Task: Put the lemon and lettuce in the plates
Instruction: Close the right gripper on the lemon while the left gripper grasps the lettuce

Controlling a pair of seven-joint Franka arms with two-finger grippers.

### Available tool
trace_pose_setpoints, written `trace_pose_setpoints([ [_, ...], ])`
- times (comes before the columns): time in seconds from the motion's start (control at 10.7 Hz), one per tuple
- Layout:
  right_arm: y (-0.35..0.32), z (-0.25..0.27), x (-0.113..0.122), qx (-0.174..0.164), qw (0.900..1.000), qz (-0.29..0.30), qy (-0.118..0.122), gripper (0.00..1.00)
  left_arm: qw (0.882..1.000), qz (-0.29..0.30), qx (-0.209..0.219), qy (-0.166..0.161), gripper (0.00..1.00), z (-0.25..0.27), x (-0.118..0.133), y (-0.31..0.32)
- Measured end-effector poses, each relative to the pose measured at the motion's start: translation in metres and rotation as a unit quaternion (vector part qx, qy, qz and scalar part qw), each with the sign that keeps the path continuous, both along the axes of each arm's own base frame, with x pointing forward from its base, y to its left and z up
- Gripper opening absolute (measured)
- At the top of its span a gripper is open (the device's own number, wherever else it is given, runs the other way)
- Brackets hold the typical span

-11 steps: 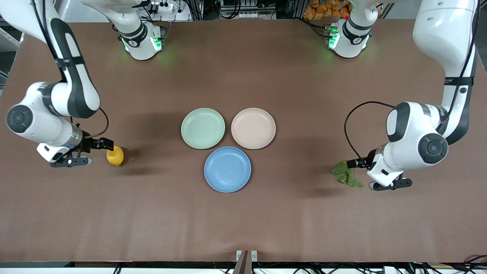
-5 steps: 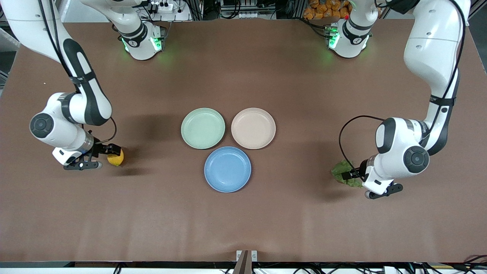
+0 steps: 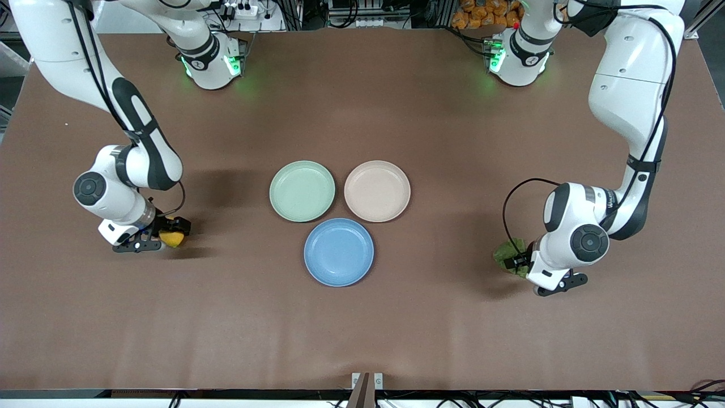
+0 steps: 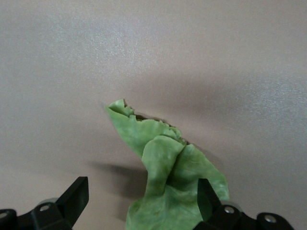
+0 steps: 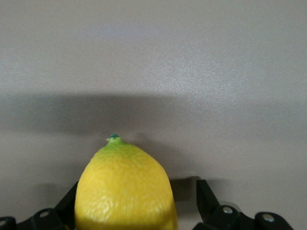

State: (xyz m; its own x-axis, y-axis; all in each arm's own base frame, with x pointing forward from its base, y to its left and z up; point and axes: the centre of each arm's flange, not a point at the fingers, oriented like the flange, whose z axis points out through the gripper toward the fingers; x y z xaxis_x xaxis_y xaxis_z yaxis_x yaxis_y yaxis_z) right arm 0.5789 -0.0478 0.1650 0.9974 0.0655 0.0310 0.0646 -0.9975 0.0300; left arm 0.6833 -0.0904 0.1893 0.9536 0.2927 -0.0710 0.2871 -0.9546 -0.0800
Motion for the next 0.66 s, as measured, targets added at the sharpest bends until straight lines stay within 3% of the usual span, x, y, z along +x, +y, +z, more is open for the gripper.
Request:
trace_pose_setpoints([
  [0.28,0.002,0.001,0.001,0.000,1.000,0.002,-0.003,1.00,1.000,-0.001,-0.002,-0.007,1.00,-0.003,0.001,-0.003],
  [0.47,0.006,0.001,0.001,0.001,1.000,0.005,-0.002,0.89,1.000,0.001,-0.003,-0.011,1.00,-0.004,0.001,-0.011],
  [0.66,0.009,0.003,0.002,0.003,1.000,0.006,-0.004,0.63,1.000,0.001,-0.004,-0.013,1.00,-0.005,0.001,-0.013],
])
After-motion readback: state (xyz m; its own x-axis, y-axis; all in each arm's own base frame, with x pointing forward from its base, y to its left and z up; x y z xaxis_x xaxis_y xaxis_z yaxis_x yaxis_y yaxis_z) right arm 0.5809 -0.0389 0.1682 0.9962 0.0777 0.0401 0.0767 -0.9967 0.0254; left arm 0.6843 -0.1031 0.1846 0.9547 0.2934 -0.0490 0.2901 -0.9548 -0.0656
